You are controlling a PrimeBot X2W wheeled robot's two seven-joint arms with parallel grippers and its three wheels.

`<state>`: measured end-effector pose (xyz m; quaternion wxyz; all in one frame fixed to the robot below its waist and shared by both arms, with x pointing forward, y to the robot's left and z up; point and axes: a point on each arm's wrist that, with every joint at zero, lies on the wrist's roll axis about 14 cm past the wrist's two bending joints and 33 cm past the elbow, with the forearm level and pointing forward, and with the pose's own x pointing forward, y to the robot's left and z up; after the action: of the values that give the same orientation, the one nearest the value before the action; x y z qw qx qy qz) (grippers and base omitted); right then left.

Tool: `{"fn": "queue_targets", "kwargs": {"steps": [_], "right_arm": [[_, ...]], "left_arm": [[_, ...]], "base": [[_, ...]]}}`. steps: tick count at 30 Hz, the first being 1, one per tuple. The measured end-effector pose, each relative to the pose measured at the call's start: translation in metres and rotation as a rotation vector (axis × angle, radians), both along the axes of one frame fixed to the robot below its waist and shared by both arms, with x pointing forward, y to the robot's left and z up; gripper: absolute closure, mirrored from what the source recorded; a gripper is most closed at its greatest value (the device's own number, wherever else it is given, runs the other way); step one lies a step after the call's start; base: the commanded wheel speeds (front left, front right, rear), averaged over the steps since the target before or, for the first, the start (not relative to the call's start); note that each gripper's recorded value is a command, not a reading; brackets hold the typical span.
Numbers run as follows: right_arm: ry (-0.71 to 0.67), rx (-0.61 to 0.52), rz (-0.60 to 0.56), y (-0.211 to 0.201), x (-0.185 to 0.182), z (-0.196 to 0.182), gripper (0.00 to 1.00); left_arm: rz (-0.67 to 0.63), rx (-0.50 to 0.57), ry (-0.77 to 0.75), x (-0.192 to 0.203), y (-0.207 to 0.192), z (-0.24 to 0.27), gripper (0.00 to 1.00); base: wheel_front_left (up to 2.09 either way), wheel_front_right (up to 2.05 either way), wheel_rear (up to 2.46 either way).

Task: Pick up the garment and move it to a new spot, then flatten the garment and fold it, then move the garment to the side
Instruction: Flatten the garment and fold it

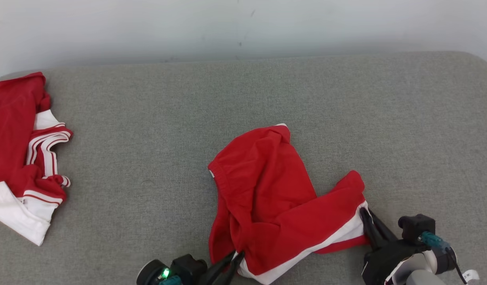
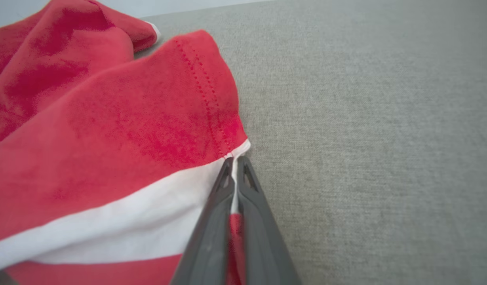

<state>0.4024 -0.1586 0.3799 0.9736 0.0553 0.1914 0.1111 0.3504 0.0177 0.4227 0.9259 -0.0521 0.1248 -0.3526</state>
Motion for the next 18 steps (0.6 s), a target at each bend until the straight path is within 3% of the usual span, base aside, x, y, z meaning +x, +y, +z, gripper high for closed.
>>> {"fn": "queue_targets", "kwargs": {"steps": [9,18], "right_arm": [[-0.235,0.071,0.009,0.005,0.026,0.073,1.00],[-0.423,0.155,0.034,0.014,0.085,0.155,1.00]], "left_arm": [[0.109,-0.153,-0.157,0.037,0.015,0.069,1.00],[0.139,-0.204,-0.395,0.115,0.036,0.166,1.00]], "base": [[0.00,0.00,0.00],[0.00,0.00,0.00]]}}
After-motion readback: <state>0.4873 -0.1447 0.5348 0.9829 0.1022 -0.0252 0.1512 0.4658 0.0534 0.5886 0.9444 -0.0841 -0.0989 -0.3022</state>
